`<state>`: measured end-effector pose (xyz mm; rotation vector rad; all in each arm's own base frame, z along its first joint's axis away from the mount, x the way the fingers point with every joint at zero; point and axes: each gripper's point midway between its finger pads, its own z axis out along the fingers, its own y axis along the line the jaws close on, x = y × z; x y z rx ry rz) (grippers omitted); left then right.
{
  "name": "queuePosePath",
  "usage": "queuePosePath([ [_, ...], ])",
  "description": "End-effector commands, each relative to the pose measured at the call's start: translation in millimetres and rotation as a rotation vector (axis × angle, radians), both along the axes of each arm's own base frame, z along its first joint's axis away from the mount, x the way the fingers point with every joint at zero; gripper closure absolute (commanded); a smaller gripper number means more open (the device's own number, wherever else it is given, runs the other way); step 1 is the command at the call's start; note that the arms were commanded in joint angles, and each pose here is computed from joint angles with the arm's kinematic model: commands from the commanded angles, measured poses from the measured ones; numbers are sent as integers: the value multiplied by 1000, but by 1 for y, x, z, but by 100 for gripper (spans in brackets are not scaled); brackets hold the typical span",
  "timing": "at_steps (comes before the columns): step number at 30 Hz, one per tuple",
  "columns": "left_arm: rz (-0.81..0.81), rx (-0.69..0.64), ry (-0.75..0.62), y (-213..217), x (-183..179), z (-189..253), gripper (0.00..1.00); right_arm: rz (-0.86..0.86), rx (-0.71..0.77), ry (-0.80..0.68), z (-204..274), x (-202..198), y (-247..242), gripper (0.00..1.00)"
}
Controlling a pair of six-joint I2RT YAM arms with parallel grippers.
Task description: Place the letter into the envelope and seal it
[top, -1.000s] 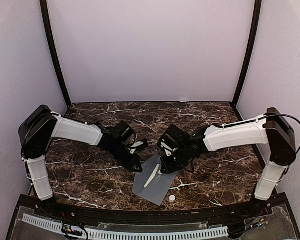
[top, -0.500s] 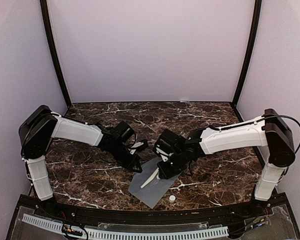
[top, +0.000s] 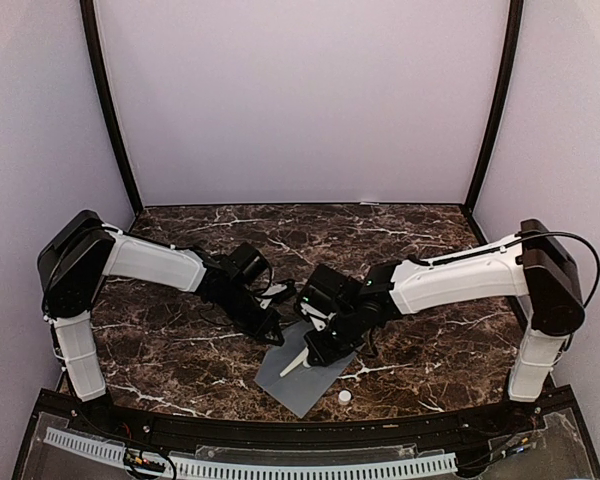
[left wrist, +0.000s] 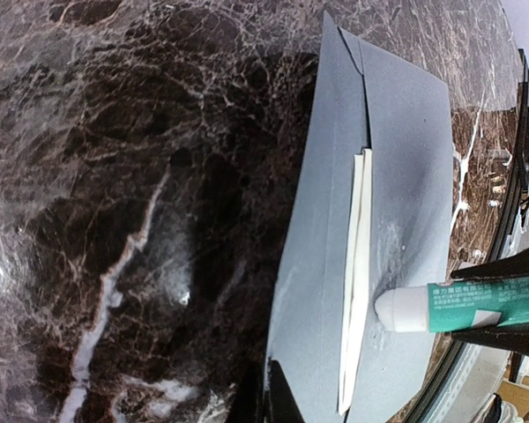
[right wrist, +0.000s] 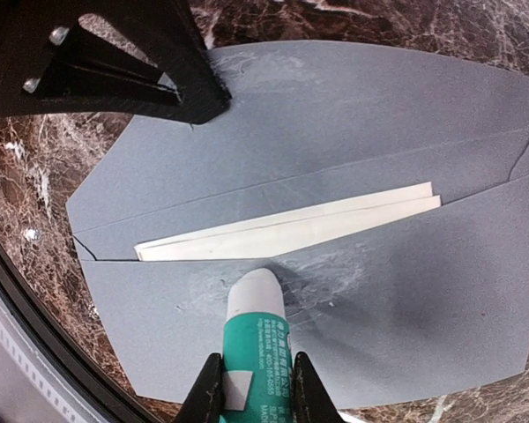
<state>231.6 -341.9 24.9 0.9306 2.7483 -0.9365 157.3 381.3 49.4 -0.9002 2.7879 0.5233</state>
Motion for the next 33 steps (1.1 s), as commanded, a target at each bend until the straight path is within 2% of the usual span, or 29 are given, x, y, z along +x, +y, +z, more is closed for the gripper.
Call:
queuePosePath([
  [1,-4,-31,-47,-1,4,17,100,44,10,57,-3,-19,11,100],
  [8,-5,-31,-47,-1,3,17,100,55,13,64,-2,-22,16,100],
  [15,-15,-38,-52,-2,3,17,100,-37,-67,41,-11,-5,-5,100],
  [33,-49,-55,-21,-5,-3,14,100,-109,-160,-28,-24,34,-38,100],
])
